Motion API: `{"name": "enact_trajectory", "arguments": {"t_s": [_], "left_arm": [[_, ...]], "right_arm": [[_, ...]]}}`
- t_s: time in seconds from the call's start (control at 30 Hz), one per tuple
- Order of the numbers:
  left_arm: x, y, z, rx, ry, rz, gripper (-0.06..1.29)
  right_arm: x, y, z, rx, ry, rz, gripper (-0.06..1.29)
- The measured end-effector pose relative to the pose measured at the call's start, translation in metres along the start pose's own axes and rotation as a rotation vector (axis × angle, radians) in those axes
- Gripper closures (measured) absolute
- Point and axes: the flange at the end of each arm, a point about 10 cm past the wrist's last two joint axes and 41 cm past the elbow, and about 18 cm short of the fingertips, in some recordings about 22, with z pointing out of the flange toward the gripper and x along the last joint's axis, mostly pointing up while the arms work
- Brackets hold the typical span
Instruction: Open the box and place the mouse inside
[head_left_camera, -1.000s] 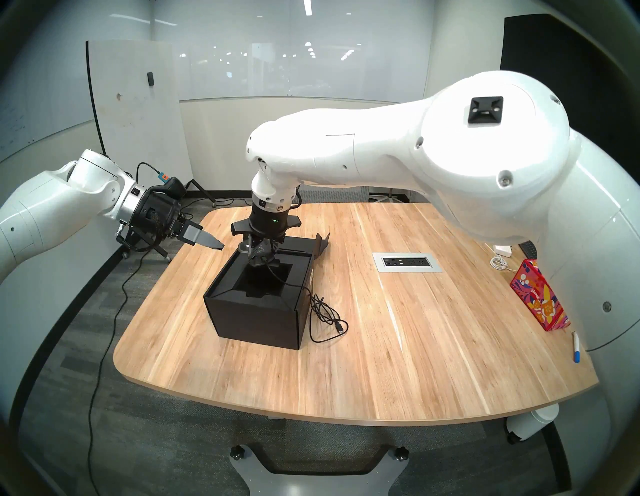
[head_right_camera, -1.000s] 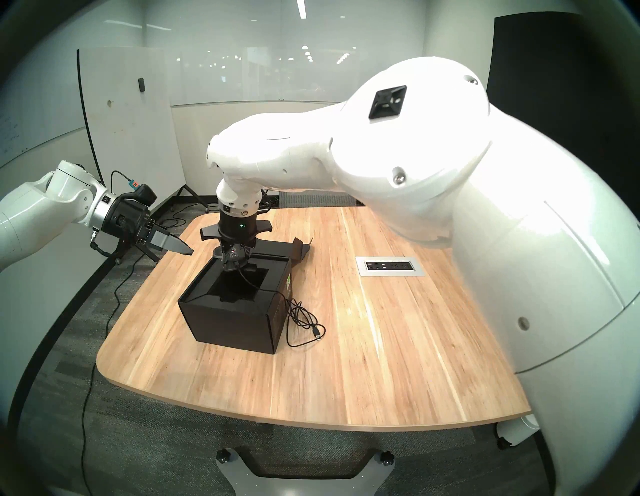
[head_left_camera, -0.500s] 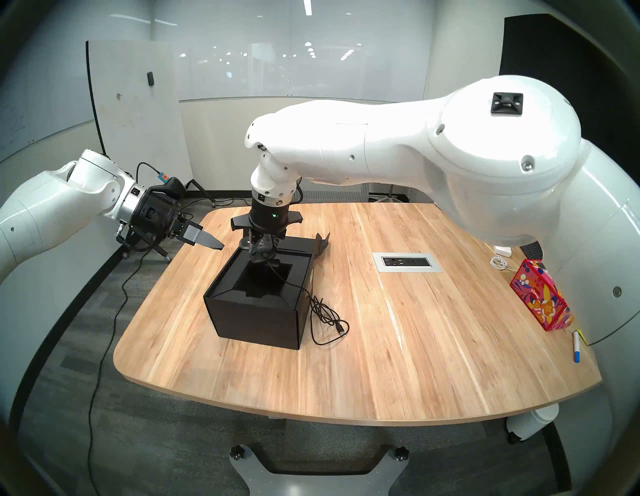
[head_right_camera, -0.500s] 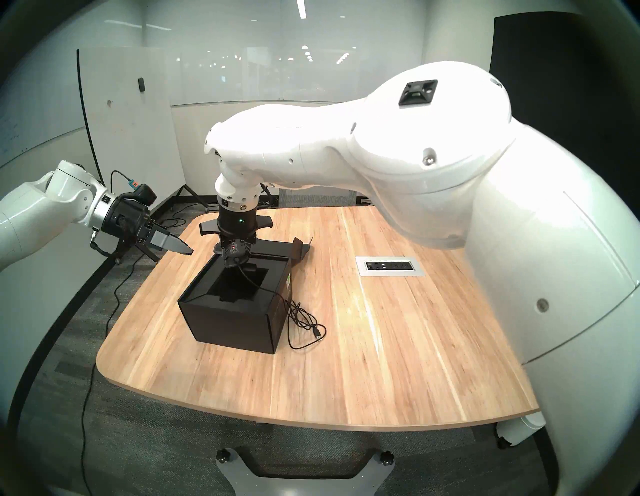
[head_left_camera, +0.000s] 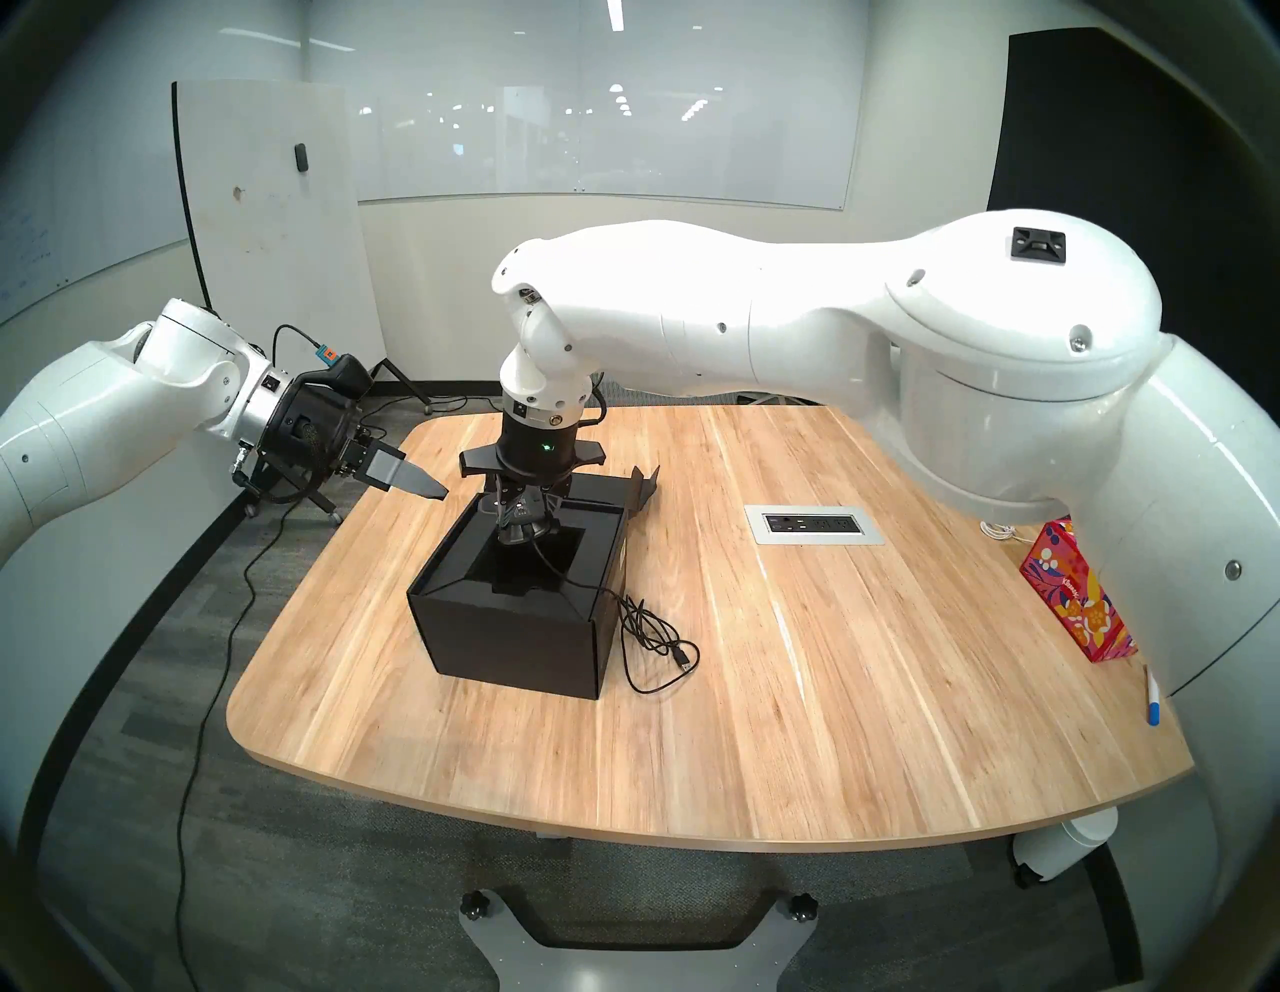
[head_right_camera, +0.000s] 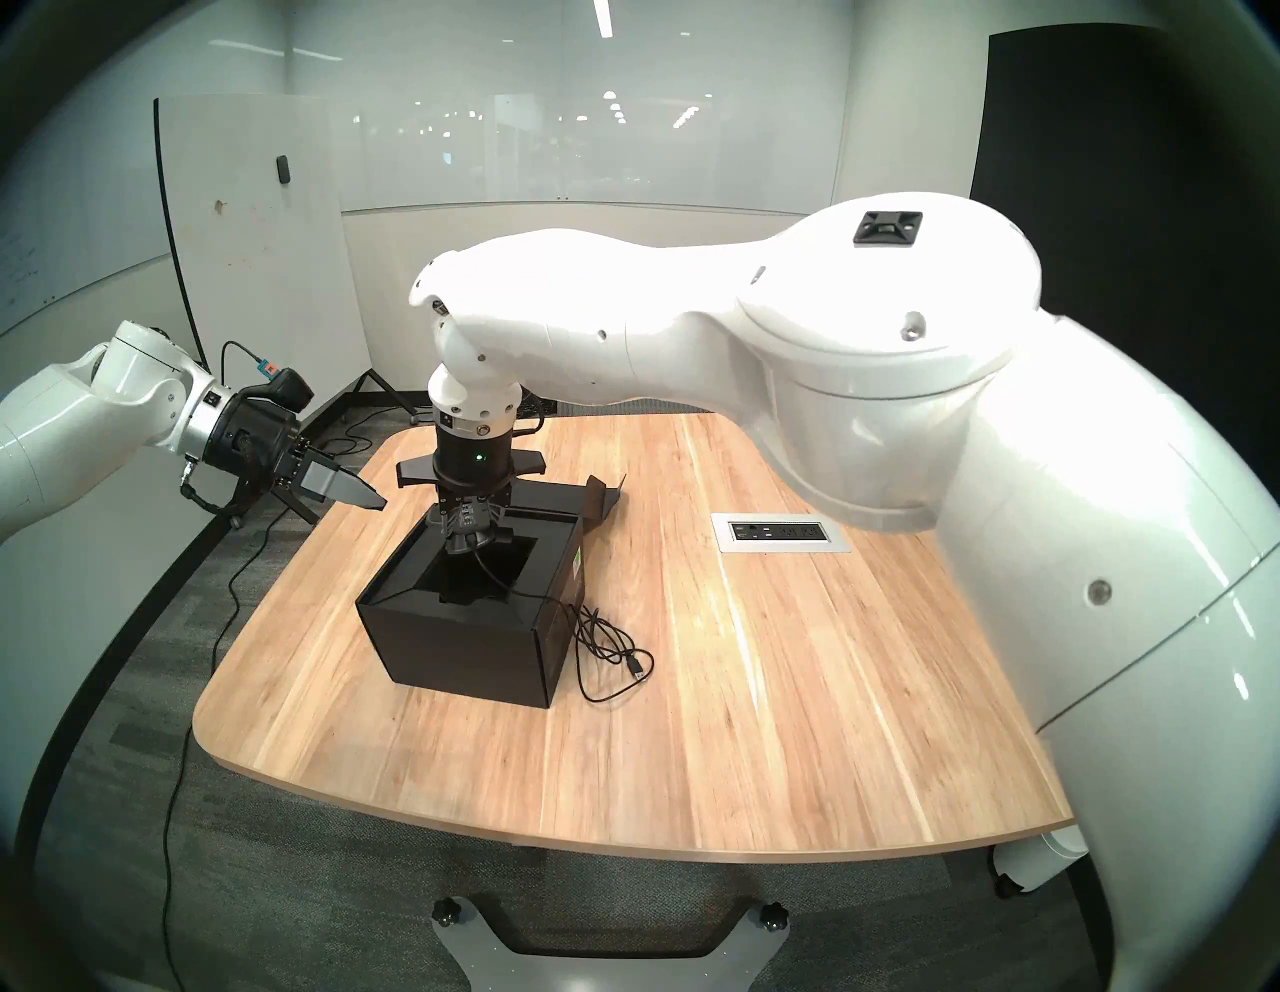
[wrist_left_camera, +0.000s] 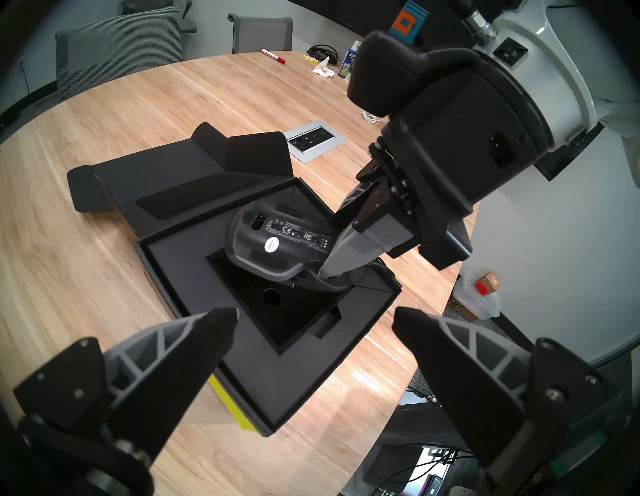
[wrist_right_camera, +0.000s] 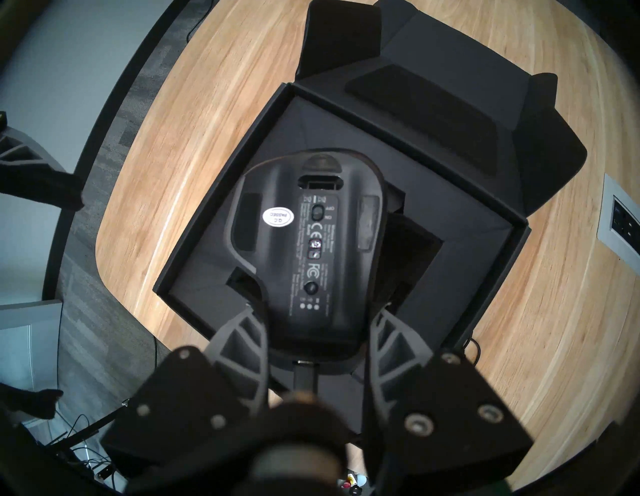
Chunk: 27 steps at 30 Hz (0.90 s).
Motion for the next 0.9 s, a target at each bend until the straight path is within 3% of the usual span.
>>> {"name": "enact_trajectory", "arguments": {"t_s": [0.23,0.6,0.9], "left_arm": [[0.0,0.0,0.0,0.0,0.0,0.0,0.0],[0.0,0.0,0.0,0.0,-0.001,0.0,0.0],[0.0,0.0,0.0,0.0,-0.001,0.0,0.0]], "right_arm": [[-0.005,0.001,0.003,0.001,-0.016,0.021,0.85],[-0.009,-0.002,0.007,0.08,-0.021,0.08,0.85],[-0.01,0.0,0.011,0.104,-0.026,0.111,0.85]]}}
